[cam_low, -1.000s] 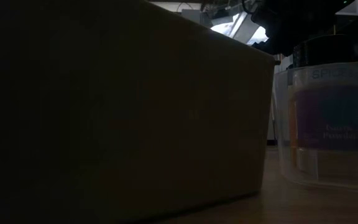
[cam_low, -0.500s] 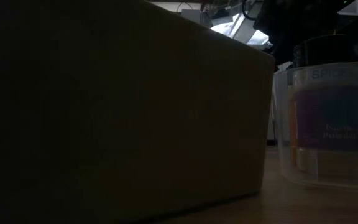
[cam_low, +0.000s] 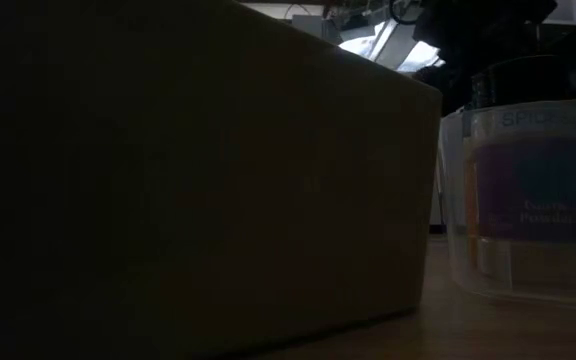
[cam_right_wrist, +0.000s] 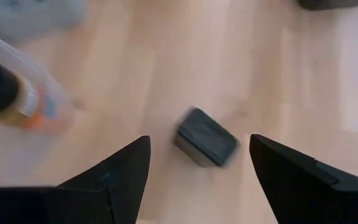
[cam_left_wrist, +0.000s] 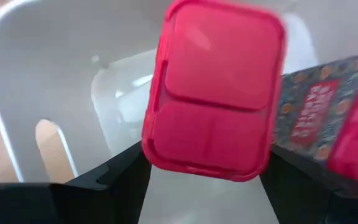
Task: Sort spices by type
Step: Put the red seasoning can into the white bin, then put the black seasoning can into the black bin
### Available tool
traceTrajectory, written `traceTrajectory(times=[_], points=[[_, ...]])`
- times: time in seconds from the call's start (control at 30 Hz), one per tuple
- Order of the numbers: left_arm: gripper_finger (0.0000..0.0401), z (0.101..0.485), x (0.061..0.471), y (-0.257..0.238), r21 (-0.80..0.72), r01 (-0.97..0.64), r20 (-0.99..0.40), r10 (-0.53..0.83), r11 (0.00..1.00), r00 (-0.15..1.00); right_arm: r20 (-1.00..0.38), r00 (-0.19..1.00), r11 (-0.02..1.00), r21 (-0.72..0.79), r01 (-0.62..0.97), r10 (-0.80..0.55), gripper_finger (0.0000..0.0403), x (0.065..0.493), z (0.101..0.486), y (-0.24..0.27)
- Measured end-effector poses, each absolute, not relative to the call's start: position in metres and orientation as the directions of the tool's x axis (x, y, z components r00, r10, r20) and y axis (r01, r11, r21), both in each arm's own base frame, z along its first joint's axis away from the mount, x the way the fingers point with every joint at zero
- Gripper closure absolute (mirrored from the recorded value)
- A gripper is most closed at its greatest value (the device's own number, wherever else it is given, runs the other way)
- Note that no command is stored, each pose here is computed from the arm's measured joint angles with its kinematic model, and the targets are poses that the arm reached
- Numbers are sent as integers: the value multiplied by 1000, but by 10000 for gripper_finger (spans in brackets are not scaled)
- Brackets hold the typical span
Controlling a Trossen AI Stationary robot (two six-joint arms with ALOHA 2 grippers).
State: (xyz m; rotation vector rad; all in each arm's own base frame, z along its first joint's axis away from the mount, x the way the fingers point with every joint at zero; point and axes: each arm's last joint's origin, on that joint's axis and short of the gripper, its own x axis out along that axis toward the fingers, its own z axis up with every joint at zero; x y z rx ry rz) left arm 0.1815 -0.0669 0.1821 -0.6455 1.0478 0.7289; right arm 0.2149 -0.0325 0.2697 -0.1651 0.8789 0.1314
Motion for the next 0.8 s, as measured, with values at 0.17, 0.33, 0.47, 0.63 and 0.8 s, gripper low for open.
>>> traceTrajectory(times=[0.17,0.33,0.47,0.63,0.8], points=[[136,194,176,-65,-190,-780,-906,200,596,374,-823,566,963,-187,-194,-46,130,209,265,-39],[136,207,169,-62,-266,-761,-880,174,592,443,-845,529,974,-179,-142,-78,130,201,256,-57],[136,217,163,-59,-322,-744,-854,159,585,495,-847,531,989,-105,-106,-33,130,192,237,-75],[136,229,156,-54,-361,-706,-798,189,610,572,-800,599,991,-110,-76,-42,130,191,224,-88],[136,239,151,-51,-388,-654,-749,192,650,635,-758,652,991,-72,-111,18,130,197,206,-90]])
